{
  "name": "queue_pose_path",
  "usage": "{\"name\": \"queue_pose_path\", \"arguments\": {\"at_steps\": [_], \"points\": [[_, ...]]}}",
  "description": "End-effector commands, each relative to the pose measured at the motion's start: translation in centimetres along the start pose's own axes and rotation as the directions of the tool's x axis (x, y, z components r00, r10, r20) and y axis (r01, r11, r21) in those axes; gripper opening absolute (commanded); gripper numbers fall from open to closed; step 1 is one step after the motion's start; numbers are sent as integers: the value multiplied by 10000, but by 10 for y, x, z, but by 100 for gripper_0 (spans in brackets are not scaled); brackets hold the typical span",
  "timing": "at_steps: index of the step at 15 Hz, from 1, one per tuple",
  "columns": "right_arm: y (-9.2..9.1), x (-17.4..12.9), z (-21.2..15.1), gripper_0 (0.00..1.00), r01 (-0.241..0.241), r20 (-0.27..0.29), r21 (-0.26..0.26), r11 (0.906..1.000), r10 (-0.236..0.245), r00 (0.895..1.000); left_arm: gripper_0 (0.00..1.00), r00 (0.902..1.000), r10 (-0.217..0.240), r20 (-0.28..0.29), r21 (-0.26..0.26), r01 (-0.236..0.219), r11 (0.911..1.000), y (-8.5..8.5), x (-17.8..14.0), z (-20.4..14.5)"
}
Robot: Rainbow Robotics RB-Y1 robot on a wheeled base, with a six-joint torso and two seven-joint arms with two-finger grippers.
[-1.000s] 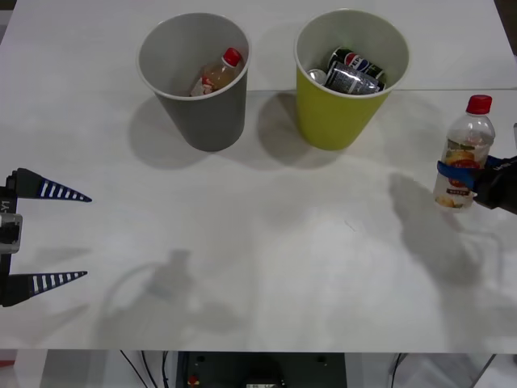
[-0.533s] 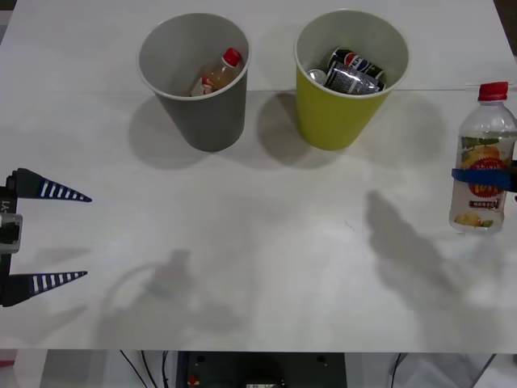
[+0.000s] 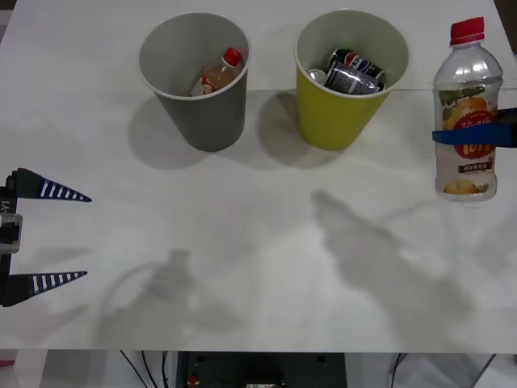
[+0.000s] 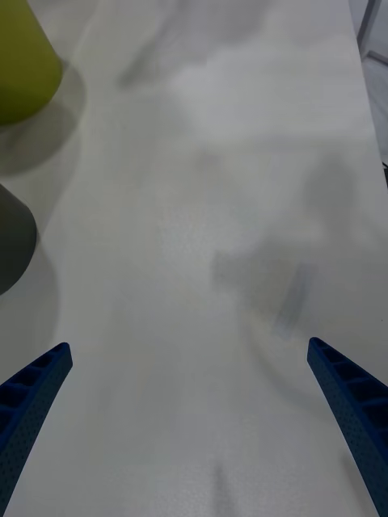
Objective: Put the can into the green bin and the plastic bottle into the gray bin
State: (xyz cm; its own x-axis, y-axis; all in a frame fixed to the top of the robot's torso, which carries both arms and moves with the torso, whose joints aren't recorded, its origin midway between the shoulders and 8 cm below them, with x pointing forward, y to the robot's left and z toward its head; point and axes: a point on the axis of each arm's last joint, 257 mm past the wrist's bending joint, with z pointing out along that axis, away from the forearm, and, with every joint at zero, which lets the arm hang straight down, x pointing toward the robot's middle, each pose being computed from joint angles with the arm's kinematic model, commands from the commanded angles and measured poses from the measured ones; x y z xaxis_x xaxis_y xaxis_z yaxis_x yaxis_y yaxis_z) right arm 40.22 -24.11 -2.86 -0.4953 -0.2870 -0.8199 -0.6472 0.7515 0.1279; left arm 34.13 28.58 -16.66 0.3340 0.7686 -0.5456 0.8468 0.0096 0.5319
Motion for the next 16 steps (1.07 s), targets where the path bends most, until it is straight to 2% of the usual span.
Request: {"name": "queue_pose_path", "arguments": {"at_steps": [1,3,5,6,7,9,11,12,13,16], "points": [[26,-29,4,0,1072,-62,-428,9933,-1076,9942,100,10000,0,0,0,0,10000,0,0,0],[38,-45,9,0,1705,-197,-635,9833,-1720,9849,100,10000,0,0,0,0,10000,0,0,0],[47,-60,14,0,2402,-596,-757,9678,-2448,9677,100,10000,0,0,0,0,10000,0,0,0],[52,-68,20,0,2739,-894,-877,9577,-2815,9554,100,10000,0,0,0,0,10000,0,0,0],[57,-79,25,0,2971,-981,-960,9500,-3061,9469,100,10000,0,0,0,0,10000,0,0,0],[65,-97,42,0,3095,-929,-1196,9433,-3210,9425,100,10000,0,0,0,0,10000,0,0,0],[70,-123,65,0,3483,-819,-987,9322,-3564,9307,100,10000,0,0,0,0,10000,0,0,0],[71,-134,76,0,3606,-792,-872,9286,-3673,9267,100,10000,0,0,0,0,10000,0,0,0],[73,-151,93,0,3621,-727,-782,9289,-3675,9272,100,10000,0,0,0,0,10000,0,0,0],[81,-191,137,0,3476,-709,-578,9359,-3511,9337,100,10000,0,0,0,0,10000,0,0,0]]}}
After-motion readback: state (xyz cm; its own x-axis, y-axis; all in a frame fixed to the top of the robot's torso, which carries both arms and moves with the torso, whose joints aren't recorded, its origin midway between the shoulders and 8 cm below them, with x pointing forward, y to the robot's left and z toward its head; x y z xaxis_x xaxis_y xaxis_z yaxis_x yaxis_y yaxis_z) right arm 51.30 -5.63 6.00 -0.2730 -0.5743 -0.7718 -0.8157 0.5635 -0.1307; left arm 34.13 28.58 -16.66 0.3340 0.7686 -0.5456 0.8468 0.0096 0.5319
